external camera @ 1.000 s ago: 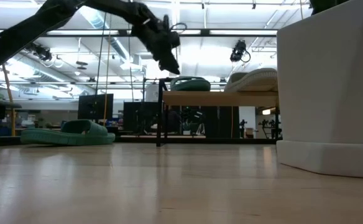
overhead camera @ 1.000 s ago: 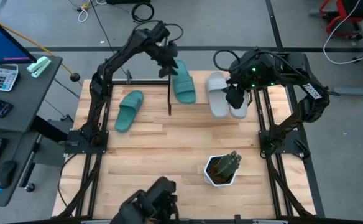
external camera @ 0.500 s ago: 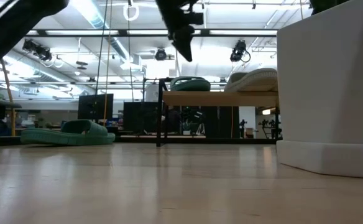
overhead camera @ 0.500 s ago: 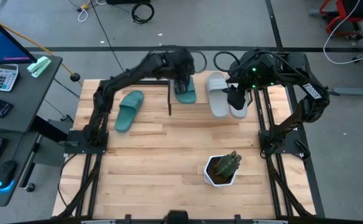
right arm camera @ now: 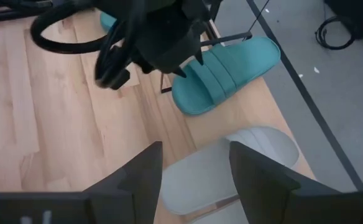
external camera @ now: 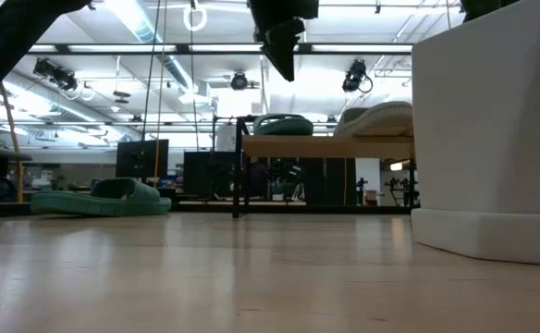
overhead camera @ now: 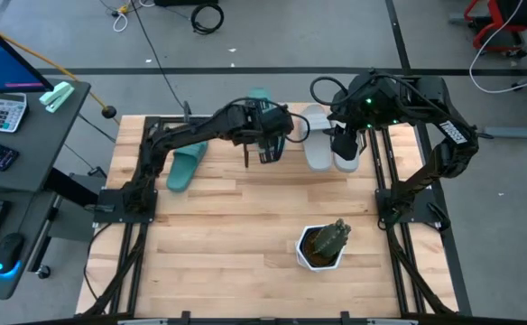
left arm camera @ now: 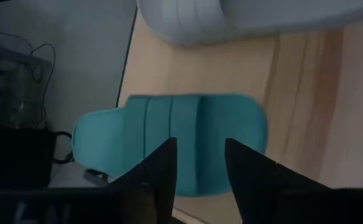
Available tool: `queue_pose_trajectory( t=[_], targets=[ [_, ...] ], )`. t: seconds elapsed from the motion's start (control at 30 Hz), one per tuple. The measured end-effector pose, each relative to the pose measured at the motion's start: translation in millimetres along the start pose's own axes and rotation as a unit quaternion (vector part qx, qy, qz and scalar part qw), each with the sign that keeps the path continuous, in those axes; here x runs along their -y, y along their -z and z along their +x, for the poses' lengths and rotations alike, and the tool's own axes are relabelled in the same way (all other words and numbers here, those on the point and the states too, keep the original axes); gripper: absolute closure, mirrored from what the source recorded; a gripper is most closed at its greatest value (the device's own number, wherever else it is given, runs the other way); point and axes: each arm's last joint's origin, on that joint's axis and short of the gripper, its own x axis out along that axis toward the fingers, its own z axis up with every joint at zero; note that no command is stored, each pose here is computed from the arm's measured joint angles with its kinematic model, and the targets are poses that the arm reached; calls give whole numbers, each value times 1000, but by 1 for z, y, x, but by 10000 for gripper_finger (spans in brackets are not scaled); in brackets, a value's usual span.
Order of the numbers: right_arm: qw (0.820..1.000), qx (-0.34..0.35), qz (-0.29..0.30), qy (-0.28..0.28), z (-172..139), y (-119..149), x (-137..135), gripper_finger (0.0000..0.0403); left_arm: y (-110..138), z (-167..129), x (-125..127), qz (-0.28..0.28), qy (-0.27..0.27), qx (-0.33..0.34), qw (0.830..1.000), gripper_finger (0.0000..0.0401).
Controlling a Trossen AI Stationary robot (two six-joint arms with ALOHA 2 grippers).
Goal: Pick and place slides into the shelf
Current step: Put the right green slipper on the shelf
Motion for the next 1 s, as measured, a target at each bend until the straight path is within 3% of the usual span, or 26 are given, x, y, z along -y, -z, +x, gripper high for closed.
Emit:
queue_pose_trajectory(
  t=[0.2, 0.43, 0.63, 0.8, 1.0],
  targets=[
    [1000, 2, -7, 0, -2, 1, 0, 210, 0, -3, 5, -31, -18, -3, 999, 253],
    [999, 34, 6, -3, -28, 12, 5, 210, -1, -6, 10, -53, -34, -5, 998, 266],
    [998, 65, 26, -7, -53, 25, 11, 210, 4, 17, 42, -29, -37, -25, 999, 279],
    [996, 78, 34, -8, -63, 31, 13, 210, 7, 19, 63, 20, -136, -30, 990, 287],
    [996, 80, 36, -9, -65, 32, 13, 210, 7, 31, 65, 8, -94, -18, 995, 287]
  ],
)
